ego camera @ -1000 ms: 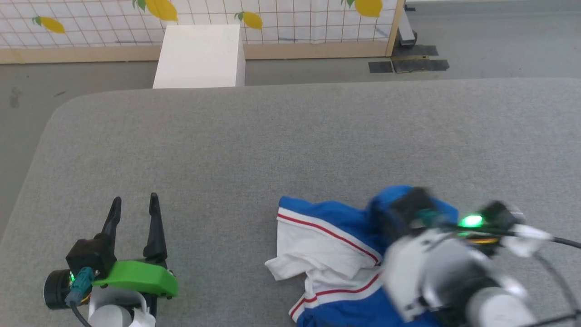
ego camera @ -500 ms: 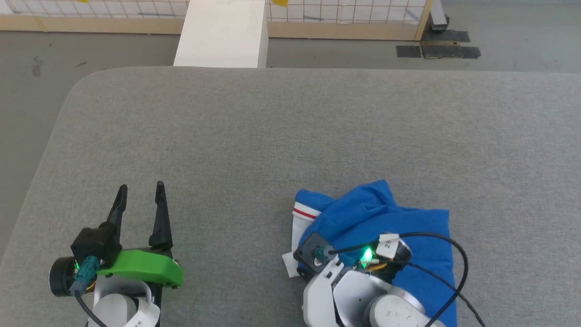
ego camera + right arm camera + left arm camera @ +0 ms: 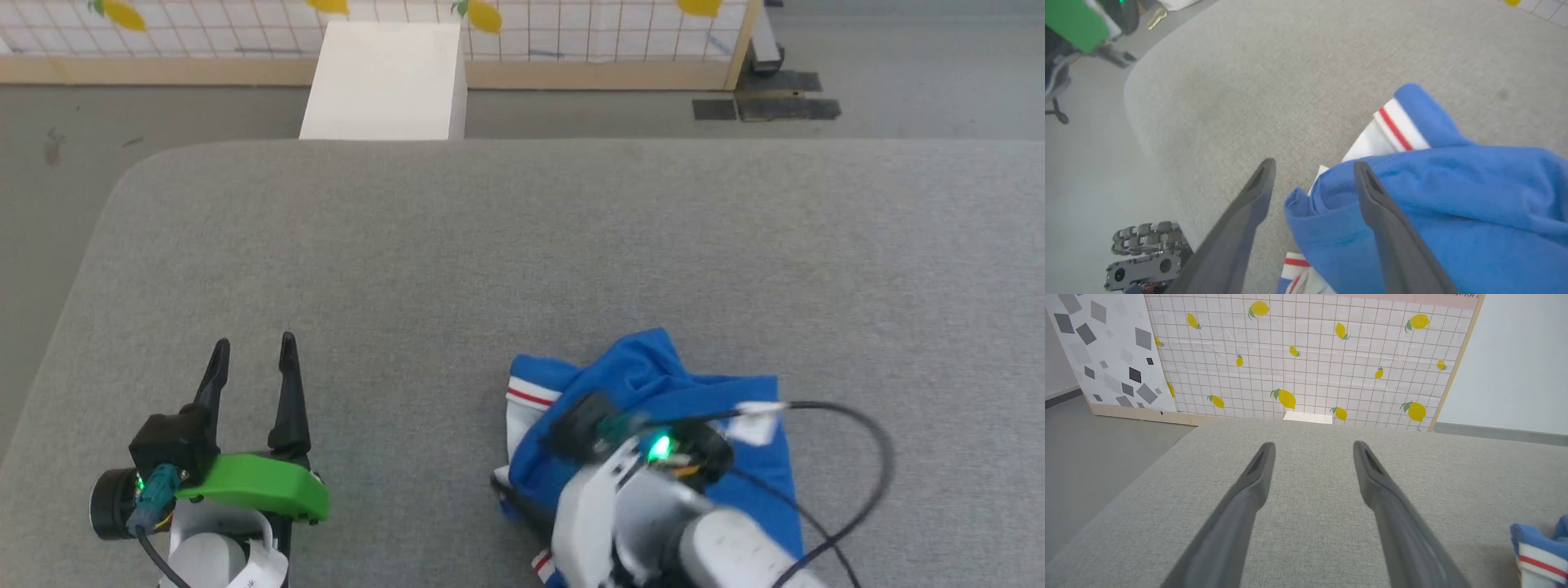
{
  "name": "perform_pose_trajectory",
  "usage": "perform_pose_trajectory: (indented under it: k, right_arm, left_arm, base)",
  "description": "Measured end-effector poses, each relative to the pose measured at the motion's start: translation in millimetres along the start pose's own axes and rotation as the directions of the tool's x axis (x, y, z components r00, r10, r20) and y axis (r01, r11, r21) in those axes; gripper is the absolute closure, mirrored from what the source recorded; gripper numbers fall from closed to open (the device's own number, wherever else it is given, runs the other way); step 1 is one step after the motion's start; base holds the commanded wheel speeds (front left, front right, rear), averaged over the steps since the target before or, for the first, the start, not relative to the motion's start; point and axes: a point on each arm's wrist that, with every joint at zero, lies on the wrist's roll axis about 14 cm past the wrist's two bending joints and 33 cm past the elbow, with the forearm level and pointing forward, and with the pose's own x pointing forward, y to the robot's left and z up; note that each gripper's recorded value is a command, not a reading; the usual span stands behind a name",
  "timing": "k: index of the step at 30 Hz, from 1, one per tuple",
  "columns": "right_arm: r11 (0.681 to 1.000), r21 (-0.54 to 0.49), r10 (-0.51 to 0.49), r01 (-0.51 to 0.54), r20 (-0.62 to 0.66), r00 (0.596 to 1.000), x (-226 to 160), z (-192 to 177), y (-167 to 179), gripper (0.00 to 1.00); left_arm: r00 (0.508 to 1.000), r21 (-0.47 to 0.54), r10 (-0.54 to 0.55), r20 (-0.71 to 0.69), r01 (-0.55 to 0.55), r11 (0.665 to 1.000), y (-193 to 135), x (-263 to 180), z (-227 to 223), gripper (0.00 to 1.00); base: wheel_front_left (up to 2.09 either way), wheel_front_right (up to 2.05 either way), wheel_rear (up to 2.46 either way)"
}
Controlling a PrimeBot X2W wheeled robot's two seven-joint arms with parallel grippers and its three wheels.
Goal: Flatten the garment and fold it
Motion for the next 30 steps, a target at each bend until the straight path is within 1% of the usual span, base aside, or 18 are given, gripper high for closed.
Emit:
perform_pose_trajectory:
  k: [2, 5, 7, 8, 9, 11, 14, 17, 21, 24, 27, 30]
  right_arm:
    - [0.999, 0.031, -0.032, 0.028, 0.150, 0.988, -11.9, 32.3, -10.1, 0.00]
    - [0.994, 0.064, -0.101, 0.083, 0.351, 0.931, -37.8, 73.0, -27.8, 0.00]
    - [0.985, 0.093, -0.173, 0.146, 0.480, 0.860, -62.8, 95.3, -45.9, 0.00]
    - [0.979, 0.107, -0.204, 0.174, 0.522, 0.828, -73.5, 101.6, -53.7, 0.00]
    - [0.968, 0.131, -0.249, 0.212, 0.569, 0.784, -87.9, 107.3, -65.5, 0.00]
    - [0.942, 0.176, -0.331, 0.287, 0.638, 0.696, -115.7, 112.0, -87.0, 0.00]
    - [0.896, 0.225, -0.428, 0.384, 0.674, 0.603, -146.2, 105.0, -111.8, 0.00]
    - [0.848, 0.249, -0.499, 0.469, 0.673, 0.546, -169.1, 89.6, -131.6, 0.00]
    - [0.791, 0.261, -0.569, 0.553, 0.644, 0.511, -190.7, 64.5, -153.1, 0.00]
    - [0.761, 0.255, -0.602, 0.597, 0.621, 0.502, -201.3, 48.8, -163.5, 0.00]
    - [0.747, 0.242, -0.614, 0.619, 0.608, 0.504, -207.0, 37.3, -167.7, 0.00]
    - [0.746, 0.234, -0.617, 0.624, 0.597, 0.513, -208.6, 29.5, -165.9, 0.00]
  left_arm:
    - [1.000, -0.002, -0.007, 0.003, 0.007, 1.000, -2.8, -1.5, 1.4, 0.00]
    - [1.000, -0.005, -0.018, 0.010, 0.018, 1.000, -6.8, -3.7, 4.1, 0.00]
    - [1.000, -0.009, -0.026, 0.017, 0.026, 1.000, -9.8, -5.3, 6.6, 0.00]
    - [0.999, -0.009, -0.030, 0.021, 0.030, 1.000, -10.9, -5.9, 7.8, 0.00]
    - [0.999, -0.011, -0.035, 0.025, 0.035, 0.999, -12.8, -6.5, 9.2, 0.00]
    - [0.998, -0.016, -0.043, 0.035, 0.043, 0.999, -16.1, -7.0, 12.7, 0.00]
    - [0.997, -0.020, -0.059, 0.045, 0.060, 0.998, -22.5, -7.3, 16.0, 0.00]
    - [0.996, -0.034, -0.073, 0.060, 0.075, 0.997, -29.2, -6.1, 20.6, 0.00]
    - [0.992, -0.038, -0.098, 0.083, 0.102, 0.994, -38.2, -5.0, 27.8, 0.00]
    - [0.989, -0.037, -0.117, 0.092, 0.121, 0.992, -44.7, -5.7, 31.0, 0.00]
    - [0.986, -0.038, -0.136, 0.093, 0.140, 0.989, -50.9, -8.4, 31.3, 0.00]
    - [0.985, -0.045, -0.148, 0.090, 0.153, 0.987, -55.9, -10.4, 30.5, 0.00]
  base:
    - [0.00, 0.00, 0.00]
    - [0.00, 0.00, 0.00]
    - [0.00, 0.00, 0.00]
    - [0.00, 0.00, 0.00]
    - [0.00, 0.00, 0.00]
    - [0.00, 0.00, 0.00]
    - [0.00, 0.00, 0.00]
    - [0.00, 0.00, 0.00]
    - [0.00, 0.00, 0.00]
    - [0.00, 0.00, 0.00]
    - [0.00, 0.00, 0.00]
    - [0.00, 0.00, 0.00]
